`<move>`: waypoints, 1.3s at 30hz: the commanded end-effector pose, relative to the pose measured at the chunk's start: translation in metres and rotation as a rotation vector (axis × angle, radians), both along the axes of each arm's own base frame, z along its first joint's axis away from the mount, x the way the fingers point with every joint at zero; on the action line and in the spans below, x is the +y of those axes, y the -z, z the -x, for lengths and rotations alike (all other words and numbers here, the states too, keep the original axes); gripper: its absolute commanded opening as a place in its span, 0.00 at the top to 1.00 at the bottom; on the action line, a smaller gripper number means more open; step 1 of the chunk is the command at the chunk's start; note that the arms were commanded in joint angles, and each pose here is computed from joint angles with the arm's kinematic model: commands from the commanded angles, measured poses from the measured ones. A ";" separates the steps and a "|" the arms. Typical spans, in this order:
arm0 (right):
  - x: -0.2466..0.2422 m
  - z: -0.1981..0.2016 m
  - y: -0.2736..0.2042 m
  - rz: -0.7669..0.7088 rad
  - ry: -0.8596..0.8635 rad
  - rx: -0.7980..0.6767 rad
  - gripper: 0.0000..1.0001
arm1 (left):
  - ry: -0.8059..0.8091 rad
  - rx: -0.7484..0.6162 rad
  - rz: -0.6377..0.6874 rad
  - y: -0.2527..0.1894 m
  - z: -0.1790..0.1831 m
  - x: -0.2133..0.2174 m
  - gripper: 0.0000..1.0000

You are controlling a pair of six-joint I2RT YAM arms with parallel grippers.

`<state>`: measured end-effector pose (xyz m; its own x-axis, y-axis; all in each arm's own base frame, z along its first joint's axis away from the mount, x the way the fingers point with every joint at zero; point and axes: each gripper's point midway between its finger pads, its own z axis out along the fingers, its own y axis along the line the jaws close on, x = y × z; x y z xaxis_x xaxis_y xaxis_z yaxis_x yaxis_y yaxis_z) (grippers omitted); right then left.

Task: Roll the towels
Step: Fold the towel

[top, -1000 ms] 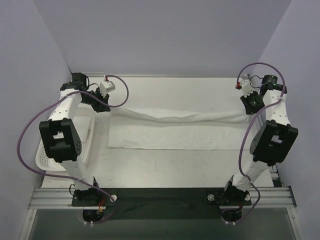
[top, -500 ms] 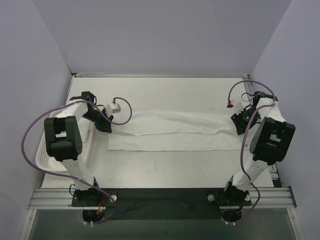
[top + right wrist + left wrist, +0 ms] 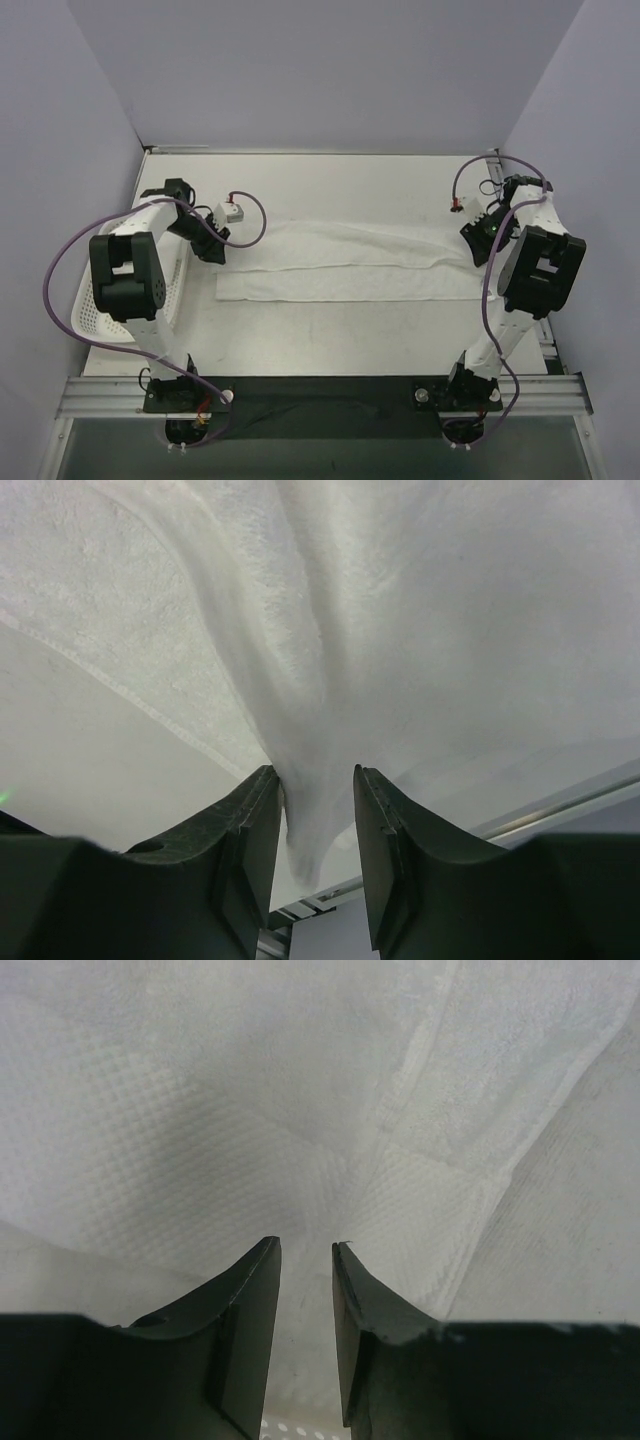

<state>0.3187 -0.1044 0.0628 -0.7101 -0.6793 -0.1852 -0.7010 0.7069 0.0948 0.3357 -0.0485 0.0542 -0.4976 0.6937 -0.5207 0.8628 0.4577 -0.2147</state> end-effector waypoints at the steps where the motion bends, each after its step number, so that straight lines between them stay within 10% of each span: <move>1: 0.007 0.017 0.001 0.005 -0.054 0.096 0.66 | 0.028 -0.028 0.010 -0.015 -0.007 -0.004 0.62; 9: 0.003 0.027 0.009 0.037 -0.087 0.139 0.66 | 0.103 -0.001 0.003 -0.013 0.010 -0.013 0.57; 18: 0.000 0.018 0.007 0.064 -0.076 0.100 1.00 | 0.131 -0.072 -0.144 0.008 0.001 -0.004 0.51; 25: -0.002 0.014 0.005 0.076 -0.060 0.074 1.00 | 0.171 -0.085 -0.197 0.025 0.000 -0.001 0.50; 34: -0.019 -0.010 -0.010 0.139 -0.021 -0.022 1.00 | 0.169 -0.124 -0.228 0.022 -0.010 0.003 0.95; 39: -0.030 -0.033 -0.029 0.172 0.027 -0.132 1.00 | 0.148 -0.153 -0.206 0.008 -0.016 -0.001 1.00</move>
<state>0.3365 -0.1202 0.0592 -0.6907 -0.7120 -0.1270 -0.7171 0.6970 -0.0075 0.3326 -0.0480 0.0232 -0.3486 0.8547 -0.3848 0.9349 0.3462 -0.0781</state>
